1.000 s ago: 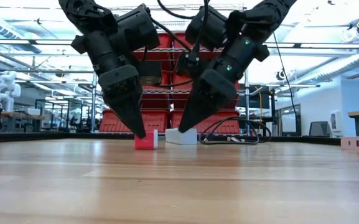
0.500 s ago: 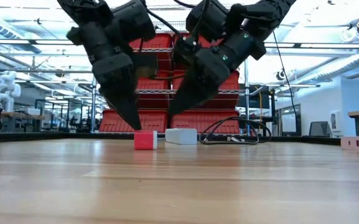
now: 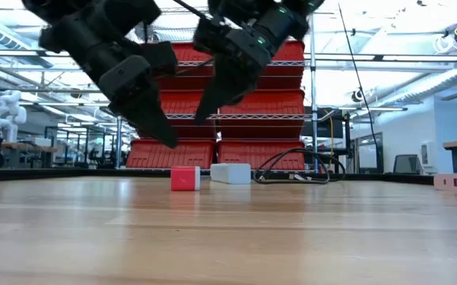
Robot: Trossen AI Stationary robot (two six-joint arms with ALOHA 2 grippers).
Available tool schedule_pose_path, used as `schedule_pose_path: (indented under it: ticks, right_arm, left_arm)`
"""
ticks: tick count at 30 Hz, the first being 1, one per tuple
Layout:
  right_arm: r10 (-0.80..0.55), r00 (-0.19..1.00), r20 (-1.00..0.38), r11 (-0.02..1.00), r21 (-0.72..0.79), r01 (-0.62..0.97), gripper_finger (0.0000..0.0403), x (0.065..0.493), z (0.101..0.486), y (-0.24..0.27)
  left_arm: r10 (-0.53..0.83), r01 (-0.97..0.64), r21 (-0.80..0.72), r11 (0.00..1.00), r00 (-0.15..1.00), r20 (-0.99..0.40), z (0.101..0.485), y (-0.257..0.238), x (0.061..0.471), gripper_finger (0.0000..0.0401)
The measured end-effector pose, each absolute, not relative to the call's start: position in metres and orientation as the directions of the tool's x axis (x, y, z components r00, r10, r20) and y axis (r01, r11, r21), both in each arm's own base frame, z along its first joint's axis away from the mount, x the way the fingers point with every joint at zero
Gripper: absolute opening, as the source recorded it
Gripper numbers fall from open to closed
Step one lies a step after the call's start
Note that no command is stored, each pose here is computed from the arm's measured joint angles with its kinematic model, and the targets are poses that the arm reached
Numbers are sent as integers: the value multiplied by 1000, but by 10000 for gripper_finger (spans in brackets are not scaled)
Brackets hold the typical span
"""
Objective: Insert USB
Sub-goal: Insert the pink charger adapter into the top white outlet extension
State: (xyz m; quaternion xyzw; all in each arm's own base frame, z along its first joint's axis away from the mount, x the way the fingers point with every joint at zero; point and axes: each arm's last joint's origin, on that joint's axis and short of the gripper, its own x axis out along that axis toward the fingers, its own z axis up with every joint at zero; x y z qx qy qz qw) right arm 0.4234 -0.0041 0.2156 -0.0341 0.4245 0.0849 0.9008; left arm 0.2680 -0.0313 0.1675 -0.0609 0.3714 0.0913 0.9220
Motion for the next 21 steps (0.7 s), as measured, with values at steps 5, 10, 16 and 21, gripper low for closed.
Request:
schedule_pose_path:
  ticks: [5,10,16,21]
  right_arm:
    - [120,501,-857,973,3,-229,228,445,214,-5]
    - [118,426,-897,969,11,-245,229,467,209,-5]
    - [119,369,-922,966,22,-257,229,481,203,-5]
    - [119,382,-917,966,17,-259,229,479,211,-5]
  left_arm:
    - [177,-247,-21,969,750,-637,159,-40,251,186]
    - [255,-311,18,950,745,-617,150,-45,230,186]
    - [208,-298,-34,954,740,-639,141,-45,216,186]
    - [173,-302,-49,952,665,-727,128,-44,206,186]
